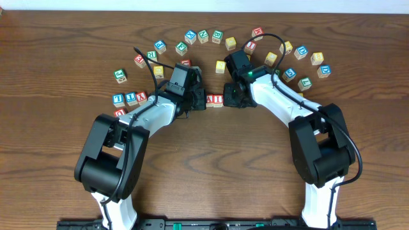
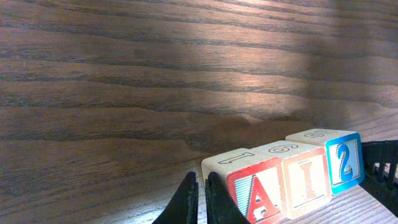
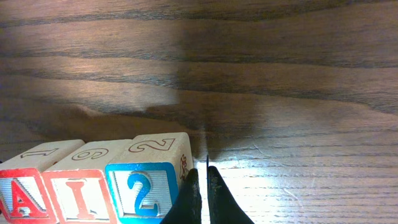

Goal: Spell out AI2

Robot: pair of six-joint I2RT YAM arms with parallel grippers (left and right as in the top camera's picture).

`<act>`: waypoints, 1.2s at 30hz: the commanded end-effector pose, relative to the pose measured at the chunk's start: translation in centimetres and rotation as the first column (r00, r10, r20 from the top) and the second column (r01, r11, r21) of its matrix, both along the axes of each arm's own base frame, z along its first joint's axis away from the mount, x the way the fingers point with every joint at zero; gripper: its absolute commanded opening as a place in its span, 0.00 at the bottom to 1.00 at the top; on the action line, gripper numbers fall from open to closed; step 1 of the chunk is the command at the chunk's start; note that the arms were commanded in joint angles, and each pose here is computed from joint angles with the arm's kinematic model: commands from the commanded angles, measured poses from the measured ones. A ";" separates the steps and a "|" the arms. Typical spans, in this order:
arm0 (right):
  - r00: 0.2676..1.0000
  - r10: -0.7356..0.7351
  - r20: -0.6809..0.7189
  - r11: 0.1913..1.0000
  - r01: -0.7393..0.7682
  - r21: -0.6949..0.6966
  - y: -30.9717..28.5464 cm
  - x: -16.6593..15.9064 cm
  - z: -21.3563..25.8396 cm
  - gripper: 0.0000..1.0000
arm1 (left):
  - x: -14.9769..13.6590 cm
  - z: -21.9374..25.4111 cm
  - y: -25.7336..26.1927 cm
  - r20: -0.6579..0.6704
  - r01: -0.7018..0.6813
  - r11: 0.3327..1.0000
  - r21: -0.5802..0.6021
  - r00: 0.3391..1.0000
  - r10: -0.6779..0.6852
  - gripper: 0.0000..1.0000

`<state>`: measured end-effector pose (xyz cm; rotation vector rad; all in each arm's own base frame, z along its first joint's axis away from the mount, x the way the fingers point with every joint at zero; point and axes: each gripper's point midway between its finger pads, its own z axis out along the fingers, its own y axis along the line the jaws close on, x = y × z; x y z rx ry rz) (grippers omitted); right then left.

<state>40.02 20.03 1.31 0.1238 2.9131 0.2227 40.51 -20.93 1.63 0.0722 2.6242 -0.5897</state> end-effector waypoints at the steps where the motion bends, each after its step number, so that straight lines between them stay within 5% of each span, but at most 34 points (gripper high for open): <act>1: 1.000 0.000 -0.010 1.000 0.000 0.004 0.4 -0.5 -0.2 0.02 | -0.1 -0.8 0.2 -0.016 0.010 1.000 0.006 1.000 -0.010 0.08; 21: 0.998 -0.059 -0.030 0.998 0.059 -0.006 -2.3 0.0 0.2 0.01 | -0.1 0.9 2.9 -0.021 -0.054 0.997 0.048 0.998 0.055 0.07; 31: 0.996 0.009 0.091 1.000 -0.012 0.025 -2.4 0.4 6.3 0.01 | -0.4 5.9 6.0 0.073 -0.150 0.978 0.148 0.987 0.141 0.07; 36: 0.989 0.105 0.103 0.989 -0.114 0.091 0.2 -0.7 7.7 0.02 | -1.0 6.5 10.5 0.071 -0.330 0.914 0.236 0.944 0.322 0.07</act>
